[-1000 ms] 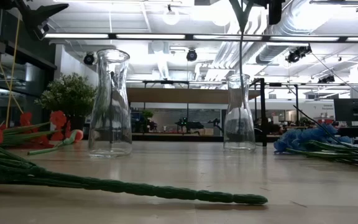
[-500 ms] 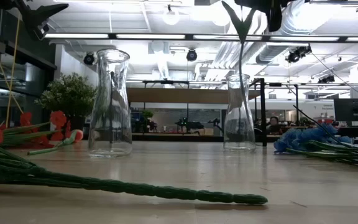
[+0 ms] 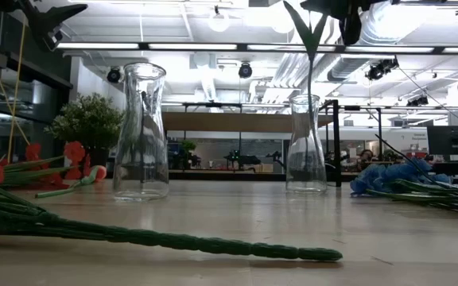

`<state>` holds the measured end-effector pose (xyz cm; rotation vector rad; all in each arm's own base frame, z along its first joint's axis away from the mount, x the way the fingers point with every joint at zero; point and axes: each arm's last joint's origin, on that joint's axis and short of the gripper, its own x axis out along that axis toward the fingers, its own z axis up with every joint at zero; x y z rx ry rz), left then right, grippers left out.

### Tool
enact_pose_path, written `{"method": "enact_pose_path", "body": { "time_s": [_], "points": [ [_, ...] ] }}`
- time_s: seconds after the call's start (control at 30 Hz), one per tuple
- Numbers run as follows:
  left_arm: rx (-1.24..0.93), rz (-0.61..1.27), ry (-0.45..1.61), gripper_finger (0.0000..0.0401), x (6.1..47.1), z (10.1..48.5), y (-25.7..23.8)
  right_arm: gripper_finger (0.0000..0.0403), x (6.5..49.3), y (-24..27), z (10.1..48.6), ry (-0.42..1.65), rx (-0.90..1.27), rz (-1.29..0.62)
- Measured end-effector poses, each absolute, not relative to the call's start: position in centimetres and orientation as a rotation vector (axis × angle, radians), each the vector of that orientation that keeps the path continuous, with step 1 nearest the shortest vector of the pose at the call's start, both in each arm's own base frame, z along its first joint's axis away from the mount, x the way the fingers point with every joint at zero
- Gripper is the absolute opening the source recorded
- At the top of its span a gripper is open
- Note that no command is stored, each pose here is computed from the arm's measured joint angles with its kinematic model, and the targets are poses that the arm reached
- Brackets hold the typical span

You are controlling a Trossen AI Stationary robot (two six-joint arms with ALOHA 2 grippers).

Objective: Pick and place flowers into a vace then onto a shelf
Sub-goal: Put the dark red tulip into the right transparent vase

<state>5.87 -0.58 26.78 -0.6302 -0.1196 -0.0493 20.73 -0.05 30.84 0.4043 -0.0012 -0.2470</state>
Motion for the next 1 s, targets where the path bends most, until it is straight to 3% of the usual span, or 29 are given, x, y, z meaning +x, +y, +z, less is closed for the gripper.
{"method": "enact_pose_path", "body": {
  "time_s": [1.0],
  "points": [
    [-0.629,-0.054,-0.113,0.0358,5.87,26.74,-0.60,0.0159,20.69,0.35,29.83,0.125,0.510,-0.136]
  ]
}}
